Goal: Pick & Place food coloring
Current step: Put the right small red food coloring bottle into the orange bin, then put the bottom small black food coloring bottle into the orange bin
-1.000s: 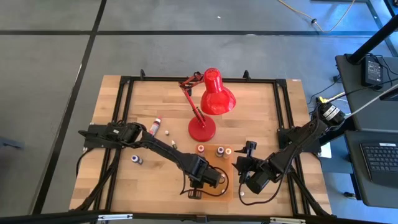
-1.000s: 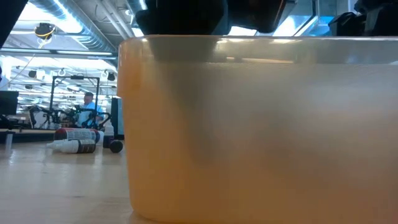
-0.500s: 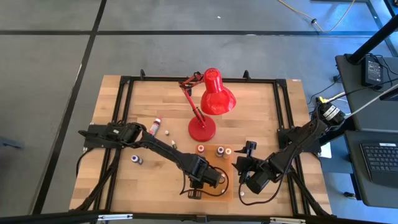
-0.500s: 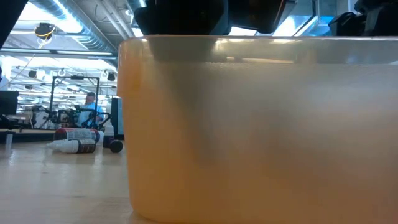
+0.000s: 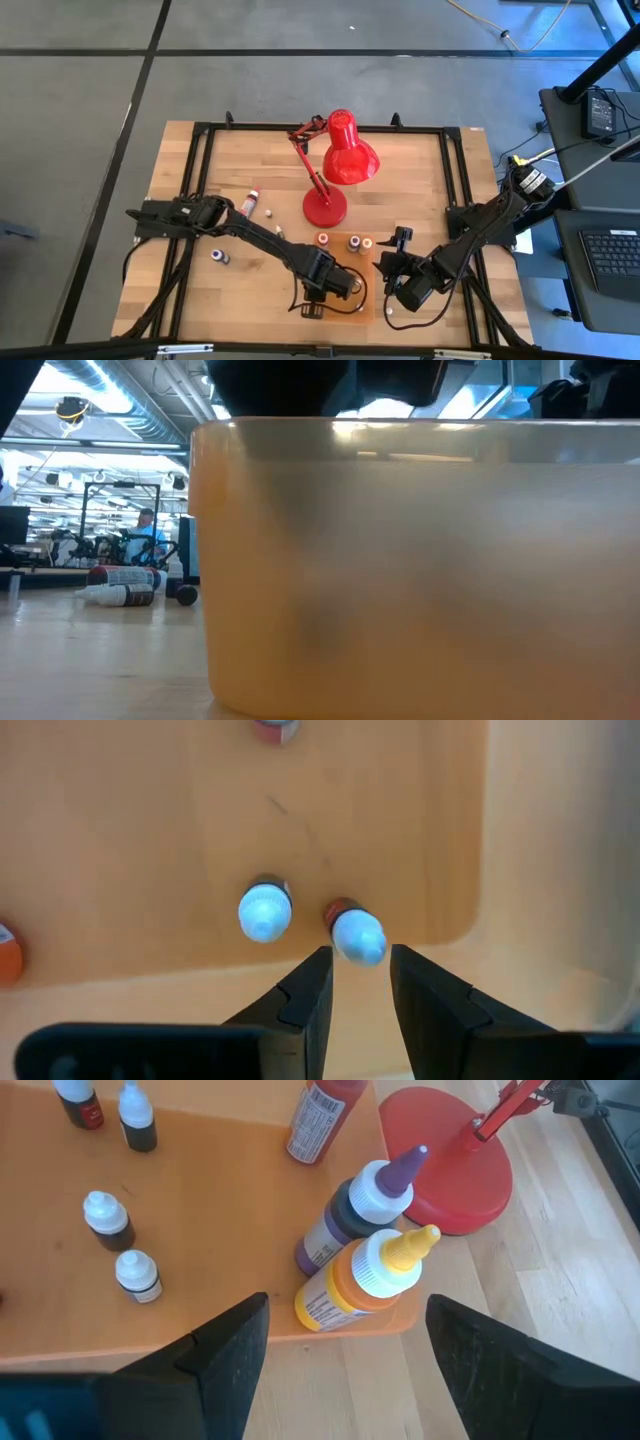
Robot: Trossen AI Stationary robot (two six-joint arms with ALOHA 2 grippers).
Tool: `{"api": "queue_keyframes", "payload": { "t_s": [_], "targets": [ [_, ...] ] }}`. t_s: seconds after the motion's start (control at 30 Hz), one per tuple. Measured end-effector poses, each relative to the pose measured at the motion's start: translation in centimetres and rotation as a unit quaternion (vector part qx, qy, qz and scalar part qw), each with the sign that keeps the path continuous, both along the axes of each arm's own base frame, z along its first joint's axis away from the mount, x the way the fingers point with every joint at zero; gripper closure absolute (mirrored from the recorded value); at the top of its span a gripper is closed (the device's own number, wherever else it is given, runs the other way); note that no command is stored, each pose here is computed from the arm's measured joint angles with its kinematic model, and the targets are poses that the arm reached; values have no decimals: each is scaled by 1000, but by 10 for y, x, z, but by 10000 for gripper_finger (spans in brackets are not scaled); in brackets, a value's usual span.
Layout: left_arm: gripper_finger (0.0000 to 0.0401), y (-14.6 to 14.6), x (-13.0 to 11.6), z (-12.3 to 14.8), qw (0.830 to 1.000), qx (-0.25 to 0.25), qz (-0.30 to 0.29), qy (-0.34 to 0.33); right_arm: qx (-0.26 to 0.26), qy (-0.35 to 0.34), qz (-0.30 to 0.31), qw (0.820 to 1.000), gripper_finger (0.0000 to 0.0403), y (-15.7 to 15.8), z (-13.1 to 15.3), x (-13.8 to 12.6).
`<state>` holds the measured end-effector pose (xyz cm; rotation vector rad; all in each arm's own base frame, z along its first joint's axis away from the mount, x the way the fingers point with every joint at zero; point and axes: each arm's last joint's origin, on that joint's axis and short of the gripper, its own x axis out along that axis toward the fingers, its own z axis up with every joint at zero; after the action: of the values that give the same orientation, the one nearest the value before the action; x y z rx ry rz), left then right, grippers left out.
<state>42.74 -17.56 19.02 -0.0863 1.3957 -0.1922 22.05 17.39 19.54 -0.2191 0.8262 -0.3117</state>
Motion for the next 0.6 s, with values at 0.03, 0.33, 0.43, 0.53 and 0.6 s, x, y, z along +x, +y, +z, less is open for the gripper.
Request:
{"api": "queue_keyframes", "payload": {
  "t_s": [0.03,0.33,0.43,0.53,0.6],
  "targets": [
    [301,1,-1,4,1000,-1,4,0,0,0,0,1000,130,0,0,0],
    [301,11,-30,49,997,80,1,4,6,5,3,1000,130,0,0,0],
    [301,12,-39,64,986,160,8,-40,16,15,7,1000,130,1,-1,0],
    [301,10,-52,73,977,200,10,-69,29,28,14,999,130,2,-2,-1],
    [301,10,-61,75,975,199,12,-96,33,32,17,999,130,2,-2,-1]
  ]
}}
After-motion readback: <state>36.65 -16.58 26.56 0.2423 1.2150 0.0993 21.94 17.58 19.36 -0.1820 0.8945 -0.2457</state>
